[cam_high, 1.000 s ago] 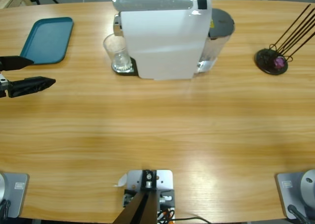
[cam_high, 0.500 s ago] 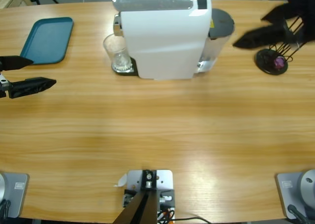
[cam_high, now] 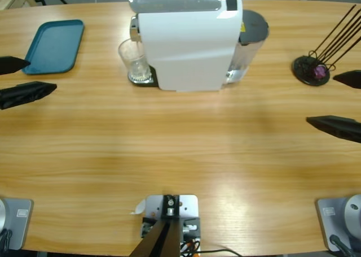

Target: Pour coffee

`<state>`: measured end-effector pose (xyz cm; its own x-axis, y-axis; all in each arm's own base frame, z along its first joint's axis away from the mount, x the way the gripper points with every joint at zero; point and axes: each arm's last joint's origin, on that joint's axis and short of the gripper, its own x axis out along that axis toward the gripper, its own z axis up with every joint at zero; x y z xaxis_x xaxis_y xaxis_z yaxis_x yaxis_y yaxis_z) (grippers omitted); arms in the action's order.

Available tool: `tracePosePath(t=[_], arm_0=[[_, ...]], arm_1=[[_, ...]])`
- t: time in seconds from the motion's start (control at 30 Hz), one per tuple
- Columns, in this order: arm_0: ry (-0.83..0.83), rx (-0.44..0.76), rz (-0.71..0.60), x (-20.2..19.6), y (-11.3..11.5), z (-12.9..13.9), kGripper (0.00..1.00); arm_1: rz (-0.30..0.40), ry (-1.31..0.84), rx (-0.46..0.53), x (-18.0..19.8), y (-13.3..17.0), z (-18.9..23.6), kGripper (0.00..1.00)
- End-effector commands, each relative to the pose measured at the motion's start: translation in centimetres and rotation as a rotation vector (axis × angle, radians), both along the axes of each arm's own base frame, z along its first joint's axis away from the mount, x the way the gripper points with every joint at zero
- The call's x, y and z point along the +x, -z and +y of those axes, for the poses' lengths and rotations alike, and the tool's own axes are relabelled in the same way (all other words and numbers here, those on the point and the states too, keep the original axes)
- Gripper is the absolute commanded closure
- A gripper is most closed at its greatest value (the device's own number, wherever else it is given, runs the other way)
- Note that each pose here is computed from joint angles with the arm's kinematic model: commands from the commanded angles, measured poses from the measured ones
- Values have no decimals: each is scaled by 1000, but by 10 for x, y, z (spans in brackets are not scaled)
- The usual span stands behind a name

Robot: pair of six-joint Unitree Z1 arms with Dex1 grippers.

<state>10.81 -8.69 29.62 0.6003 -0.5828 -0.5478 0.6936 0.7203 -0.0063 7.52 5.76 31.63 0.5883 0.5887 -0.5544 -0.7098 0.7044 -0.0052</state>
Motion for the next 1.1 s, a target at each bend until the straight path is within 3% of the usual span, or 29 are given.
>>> tracePosePath(t=[0.03,1.1], arm_0=[[55,-62,-12,-20,10,10,69],[59,-96,-11,-26,17,13,64]], arm_1=[[-27,3,5,-12,10,-8,0],[-12,2,0,-6,14,-4,0]])
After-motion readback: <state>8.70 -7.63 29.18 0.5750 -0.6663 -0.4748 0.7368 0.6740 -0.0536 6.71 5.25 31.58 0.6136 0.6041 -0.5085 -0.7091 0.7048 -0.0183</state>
